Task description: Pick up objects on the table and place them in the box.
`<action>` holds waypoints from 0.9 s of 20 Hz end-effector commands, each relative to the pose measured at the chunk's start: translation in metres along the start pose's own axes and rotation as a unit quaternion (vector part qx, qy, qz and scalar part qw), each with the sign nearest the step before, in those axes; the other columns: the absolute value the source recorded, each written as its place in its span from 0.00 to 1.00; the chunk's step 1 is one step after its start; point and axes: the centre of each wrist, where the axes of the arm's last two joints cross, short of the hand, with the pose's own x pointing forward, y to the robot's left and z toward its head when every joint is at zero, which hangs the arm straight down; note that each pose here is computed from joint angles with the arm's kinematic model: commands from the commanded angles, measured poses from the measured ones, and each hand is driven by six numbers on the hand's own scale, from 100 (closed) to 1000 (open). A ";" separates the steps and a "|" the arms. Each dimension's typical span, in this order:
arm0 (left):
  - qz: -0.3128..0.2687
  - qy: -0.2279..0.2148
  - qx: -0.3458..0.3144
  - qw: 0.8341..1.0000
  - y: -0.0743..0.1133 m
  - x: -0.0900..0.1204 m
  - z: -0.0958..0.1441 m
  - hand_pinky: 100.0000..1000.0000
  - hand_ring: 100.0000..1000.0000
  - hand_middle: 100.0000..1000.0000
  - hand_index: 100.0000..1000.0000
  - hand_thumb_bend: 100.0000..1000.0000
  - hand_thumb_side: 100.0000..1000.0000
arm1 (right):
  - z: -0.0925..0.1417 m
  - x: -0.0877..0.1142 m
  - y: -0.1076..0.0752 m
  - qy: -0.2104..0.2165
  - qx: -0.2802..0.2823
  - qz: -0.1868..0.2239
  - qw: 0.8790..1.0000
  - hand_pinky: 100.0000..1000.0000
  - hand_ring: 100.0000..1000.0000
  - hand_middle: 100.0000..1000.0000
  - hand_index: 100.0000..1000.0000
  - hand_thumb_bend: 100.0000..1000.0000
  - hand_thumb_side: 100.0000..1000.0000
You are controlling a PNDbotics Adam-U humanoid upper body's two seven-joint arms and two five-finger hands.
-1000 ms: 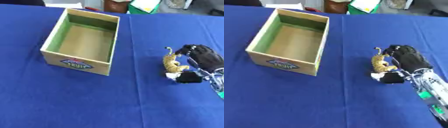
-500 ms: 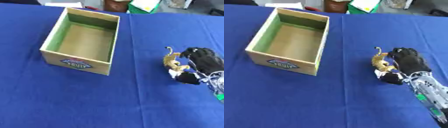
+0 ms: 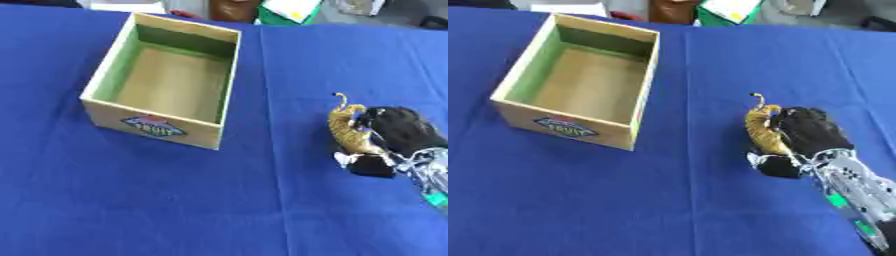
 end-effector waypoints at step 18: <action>0.000 -0.015 -0.005 1.000 0.001 0.005 -0.006 0.51 0.45 0.50 0.70 0.00 0.59 | 0.001 0.004 -0.005 0.004 0.044 0.010 0.999 0.77 0.78 0.62 0.78 0.17 0.58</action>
